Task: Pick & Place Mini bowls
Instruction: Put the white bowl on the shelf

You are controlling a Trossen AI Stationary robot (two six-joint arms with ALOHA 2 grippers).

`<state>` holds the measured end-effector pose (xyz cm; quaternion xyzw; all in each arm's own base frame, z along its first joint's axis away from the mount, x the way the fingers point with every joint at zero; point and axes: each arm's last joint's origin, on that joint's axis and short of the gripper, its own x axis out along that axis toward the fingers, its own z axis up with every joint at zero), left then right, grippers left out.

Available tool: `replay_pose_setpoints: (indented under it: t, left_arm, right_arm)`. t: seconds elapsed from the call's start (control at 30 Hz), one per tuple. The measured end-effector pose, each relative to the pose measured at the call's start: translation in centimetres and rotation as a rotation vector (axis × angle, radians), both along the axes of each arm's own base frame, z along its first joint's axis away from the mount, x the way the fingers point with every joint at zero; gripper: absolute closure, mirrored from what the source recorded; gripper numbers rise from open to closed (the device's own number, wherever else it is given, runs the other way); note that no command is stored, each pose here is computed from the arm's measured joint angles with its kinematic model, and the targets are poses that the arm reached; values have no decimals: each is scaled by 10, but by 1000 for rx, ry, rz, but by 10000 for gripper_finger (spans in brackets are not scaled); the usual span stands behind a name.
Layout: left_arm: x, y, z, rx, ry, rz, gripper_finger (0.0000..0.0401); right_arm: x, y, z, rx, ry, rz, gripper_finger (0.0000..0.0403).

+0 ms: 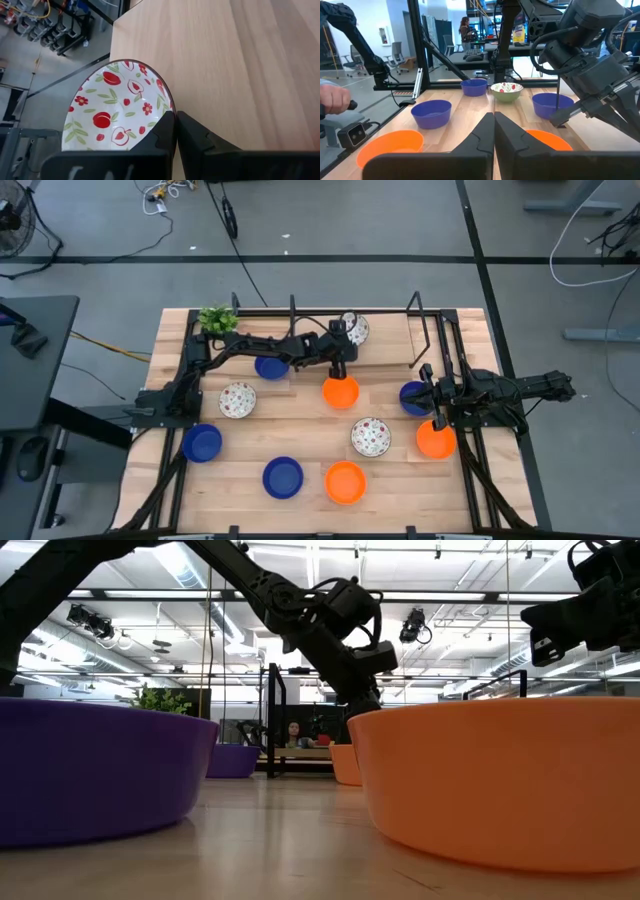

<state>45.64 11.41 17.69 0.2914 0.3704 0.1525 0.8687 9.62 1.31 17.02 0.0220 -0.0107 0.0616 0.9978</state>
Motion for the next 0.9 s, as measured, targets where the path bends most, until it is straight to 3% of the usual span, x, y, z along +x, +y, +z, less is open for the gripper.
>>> replay_pose_setpoints:
  t: [0.9]
  left_arm:
    - [2,-18,14,29,-22,-5,382]
  right_arm:
    - [0,0,0,0,0,0,389]
